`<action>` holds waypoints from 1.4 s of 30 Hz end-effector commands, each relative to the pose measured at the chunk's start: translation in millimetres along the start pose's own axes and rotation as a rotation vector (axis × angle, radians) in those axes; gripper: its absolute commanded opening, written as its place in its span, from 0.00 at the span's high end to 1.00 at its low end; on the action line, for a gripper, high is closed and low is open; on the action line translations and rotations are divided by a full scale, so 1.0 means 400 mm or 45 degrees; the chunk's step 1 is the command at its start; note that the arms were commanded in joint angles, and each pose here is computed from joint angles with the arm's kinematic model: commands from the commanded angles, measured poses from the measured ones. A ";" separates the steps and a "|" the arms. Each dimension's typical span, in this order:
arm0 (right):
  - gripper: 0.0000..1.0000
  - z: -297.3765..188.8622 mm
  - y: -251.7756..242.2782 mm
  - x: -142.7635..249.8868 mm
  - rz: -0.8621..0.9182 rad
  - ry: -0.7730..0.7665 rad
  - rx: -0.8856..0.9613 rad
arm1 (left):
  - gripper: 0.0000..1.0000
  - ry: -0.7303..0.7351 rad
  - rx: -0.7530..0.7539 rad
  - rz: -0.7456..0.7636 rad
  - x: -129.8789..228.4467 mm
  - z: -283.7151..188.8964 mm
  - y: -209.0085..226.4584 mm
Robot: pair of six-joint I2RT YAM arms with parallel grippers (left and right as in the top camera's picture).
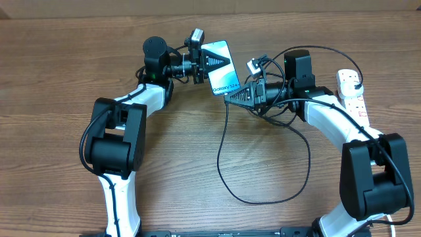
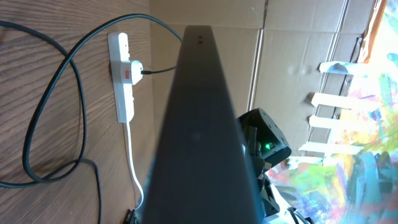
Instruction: Plug charger to phone and switch on socket
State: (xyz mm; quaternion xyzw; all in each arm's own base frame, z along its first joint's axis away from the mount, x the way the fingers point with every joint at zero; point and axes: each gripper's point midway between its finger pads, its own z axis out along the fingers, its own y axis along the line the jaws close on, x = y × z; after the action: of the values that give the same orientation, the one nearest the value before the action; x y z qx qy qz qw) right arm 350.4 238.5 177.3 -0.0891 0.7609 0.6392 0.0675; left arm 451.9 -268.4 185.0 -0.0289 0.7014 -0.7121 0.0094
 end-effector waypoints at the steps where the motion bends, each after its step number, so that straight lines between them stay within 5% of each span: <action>1: 0.96 -0.026 -0.001 -0.053 -0.069 -0.108 0.084 | 0.95 0.145 -0.001 0.019 0.058 0.030 -0.020; 23: 0.96 -0.027 0.008 -0.064 -0.086 -0.122 0.074 | 0.96 0.421 -0.011 0.120 0.159 0.036 -0.024; 42: 0.96 -0.062 0.007 -0.074 -0.060 -0.145 0.055 | 0.95 0.479 -0.008 0.129 0.194 0.074 -0.024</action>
State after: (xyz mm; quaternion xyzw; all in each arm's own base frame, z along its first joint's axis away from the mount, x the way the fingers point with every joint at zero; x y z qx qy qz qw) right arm 352.7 228.1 186.5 -0.0835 0.7458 0.6581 0.0614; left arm 446.4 -271.3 197.4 0.0078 0.6941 -0.7194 0.0245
